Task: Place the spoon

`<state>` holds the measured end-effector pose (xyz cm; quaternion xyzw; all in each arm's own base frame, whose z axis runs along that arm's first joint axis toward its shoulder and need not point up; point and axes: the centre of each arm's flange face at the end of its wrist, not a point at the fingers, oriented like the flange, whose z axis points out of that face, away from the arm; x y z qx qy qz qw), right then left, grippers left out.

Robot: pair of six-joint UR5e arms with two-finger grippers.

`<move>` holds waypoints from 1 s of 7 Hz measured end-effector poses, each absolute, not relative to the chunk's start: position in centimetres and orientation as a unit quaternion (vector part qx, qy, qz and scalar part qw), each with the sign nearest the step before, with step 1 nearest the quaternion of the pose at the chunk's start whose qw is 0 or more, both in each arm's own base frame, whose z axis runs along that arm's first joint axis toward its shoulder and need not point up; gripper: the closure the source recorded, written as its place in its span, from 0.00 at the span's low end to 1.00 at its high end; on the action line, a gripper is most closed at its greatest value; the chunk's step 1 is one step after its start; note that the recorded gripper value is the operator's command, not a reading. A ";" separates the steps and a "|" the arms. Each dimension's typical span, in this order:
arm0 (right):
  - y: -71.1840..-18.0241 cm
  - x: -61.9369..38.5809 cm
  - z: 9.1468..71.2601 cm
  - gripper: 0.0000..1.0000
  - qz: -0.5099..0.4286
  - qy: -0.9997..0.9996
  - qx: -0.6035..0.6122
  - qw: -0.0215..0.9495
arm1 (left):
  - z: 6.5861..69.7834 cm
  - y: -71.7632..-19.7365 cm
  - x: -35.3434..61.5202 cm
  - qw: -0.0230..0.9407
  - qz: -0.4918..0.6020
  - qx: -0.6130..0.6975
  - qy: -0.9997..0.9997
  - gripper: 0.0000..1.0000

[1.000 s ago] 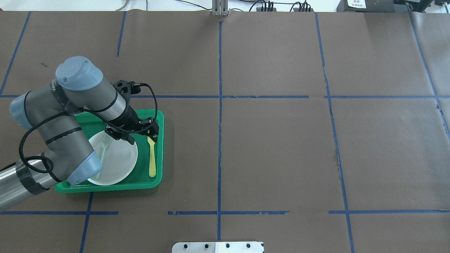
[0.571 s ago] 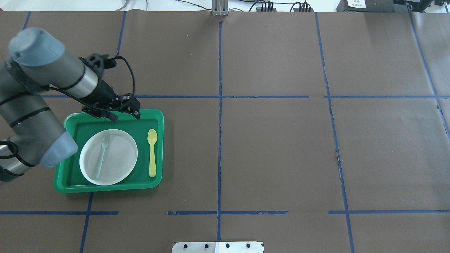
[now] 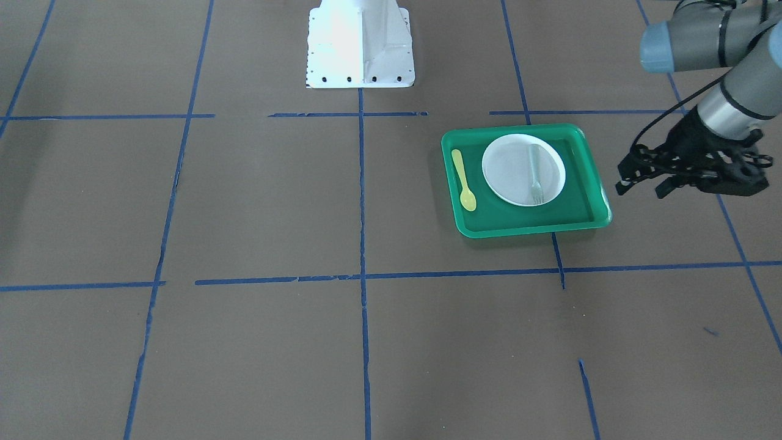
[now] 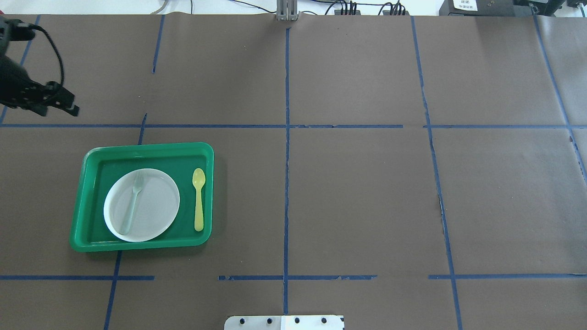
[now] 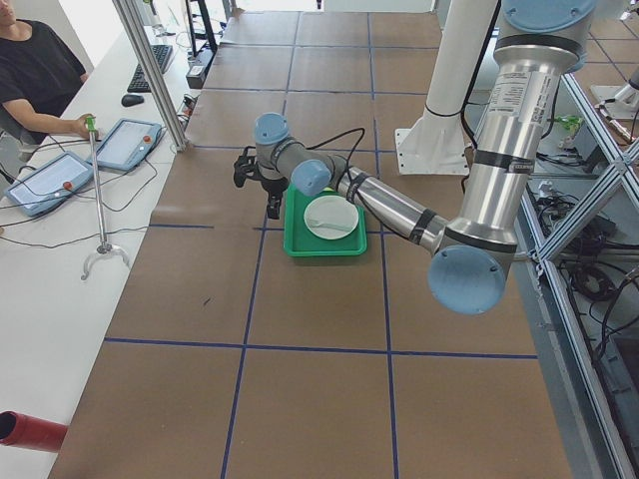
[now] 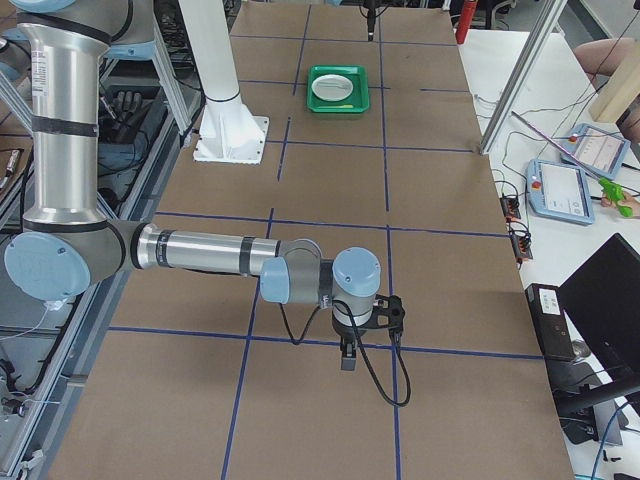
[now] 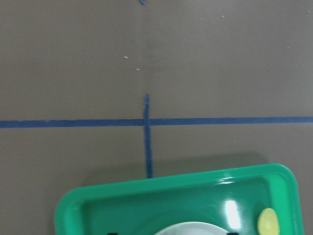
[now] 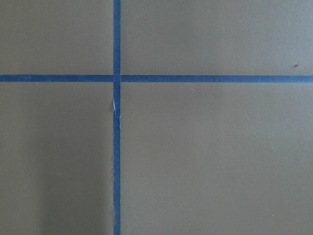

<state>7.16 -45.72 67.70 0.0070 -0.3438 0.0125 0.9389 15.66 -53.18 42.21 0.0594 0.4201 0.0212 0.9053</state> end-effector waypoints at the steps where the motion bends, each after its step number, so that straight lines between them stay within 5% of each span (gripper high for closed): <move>1: -45.7 7.2 67.7 0.00 0.012 -0.344 0.007 0.939 | 44.8 -53.5 10.8 0.916 0.049 0.065 0.393 0.20; 3: -45.7 7.2 67.7 0.00 0.012 -0.344 0.007 0.939 | 49.9 -52.5 2.7 0.925 0.087 0.075 0.362 0.15; 4: -45.7 7.2 67.7 0.00 0.012 -0.344 0.007 0.939 | 52.2 -51.9 0.0 0.927 0.095 0.076 0.354 0.01; 7: -45.7 7.2 67.7 0.00 0.012 -0.344 0.007 0.939 | 57.0 -49.3 -3.1 0.930 0.081 0.052 0.356 0.00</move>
